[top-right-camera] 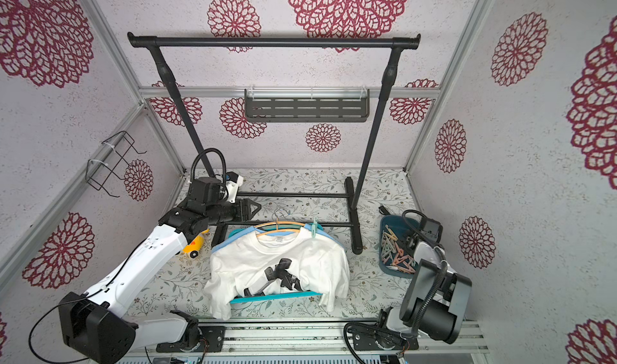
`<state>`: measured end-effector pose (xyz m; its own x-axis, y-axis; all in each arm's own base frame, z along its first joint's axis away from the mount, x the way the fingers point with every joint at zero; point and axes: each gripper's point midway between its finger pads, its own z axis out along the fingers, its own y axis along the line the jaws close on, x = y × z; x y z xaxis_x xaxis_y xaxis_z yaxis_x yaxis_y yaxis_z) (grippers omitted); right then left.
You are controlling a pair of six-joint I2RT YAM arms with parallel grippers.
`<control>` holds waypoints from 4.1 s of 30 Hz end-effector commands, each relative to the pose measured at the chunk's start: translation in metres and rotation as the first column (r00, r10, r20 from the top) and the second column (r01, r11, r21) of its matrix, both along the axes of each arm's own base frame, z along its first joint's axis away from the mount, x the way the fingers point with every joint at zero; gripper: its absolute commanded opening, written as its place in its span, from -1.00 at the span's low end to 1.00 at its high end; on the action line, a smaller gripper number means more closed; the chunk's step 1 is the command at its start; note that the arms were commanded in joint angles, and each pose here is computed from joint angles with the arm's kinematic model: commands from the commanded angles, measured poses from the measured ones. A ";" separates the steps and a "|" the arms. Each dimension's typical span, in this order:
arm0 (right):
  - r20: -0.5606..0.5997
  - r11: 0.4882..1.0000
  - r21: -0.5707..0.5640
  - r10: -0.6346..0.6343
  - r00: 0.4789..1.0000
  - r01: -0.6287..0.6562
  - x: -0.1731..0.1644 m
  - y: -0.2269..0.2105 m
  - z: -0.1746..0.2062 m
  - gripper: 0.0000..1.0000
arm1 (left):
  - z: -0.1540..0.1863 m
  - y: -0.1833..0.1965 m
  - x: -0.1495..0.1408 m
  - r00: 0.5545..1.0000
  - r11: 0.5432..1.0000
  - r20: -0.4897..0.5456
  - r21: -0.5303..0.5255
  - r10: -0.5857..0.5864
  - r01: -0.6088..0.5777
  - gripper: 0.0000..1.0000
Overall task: Use clothespins to secure the t-shirt on both sides of the hanger
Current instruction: Pick up the clothespin from the storage box, then open the clothespin.
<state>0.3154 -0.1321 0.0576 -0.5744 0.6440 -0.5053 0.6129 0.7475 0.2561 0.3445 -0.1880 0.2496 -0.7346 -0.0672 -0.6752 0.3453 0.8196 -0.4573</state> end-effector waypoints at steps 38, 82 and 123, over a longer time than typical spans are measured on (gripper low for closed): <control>-0.067 0.996 0.056 0.079 0.995 -0.075 0.017 -0.001 -0.032 -0.80 | -0.004 0.016 -0.003 0.997 0.992 -0.066 -0.117 -0.047 0.039 0.15; 0.797 0.759 0.214 0.229 0.560 -0.615 -0.010 0.216 0.273 -1.00 | 0.070 -0.152 -0.091 0.822 0.971 0.532 0.003 -0.205 0.240 0.56; 0.894 0.766 0.145 0.170 0.415 -0.627 -0.040 0.270 0.338 -1.00 | 0.101 -0.262 -0.070 0.714 0.975 0.665 0.104 -0.217 0.198 -0.10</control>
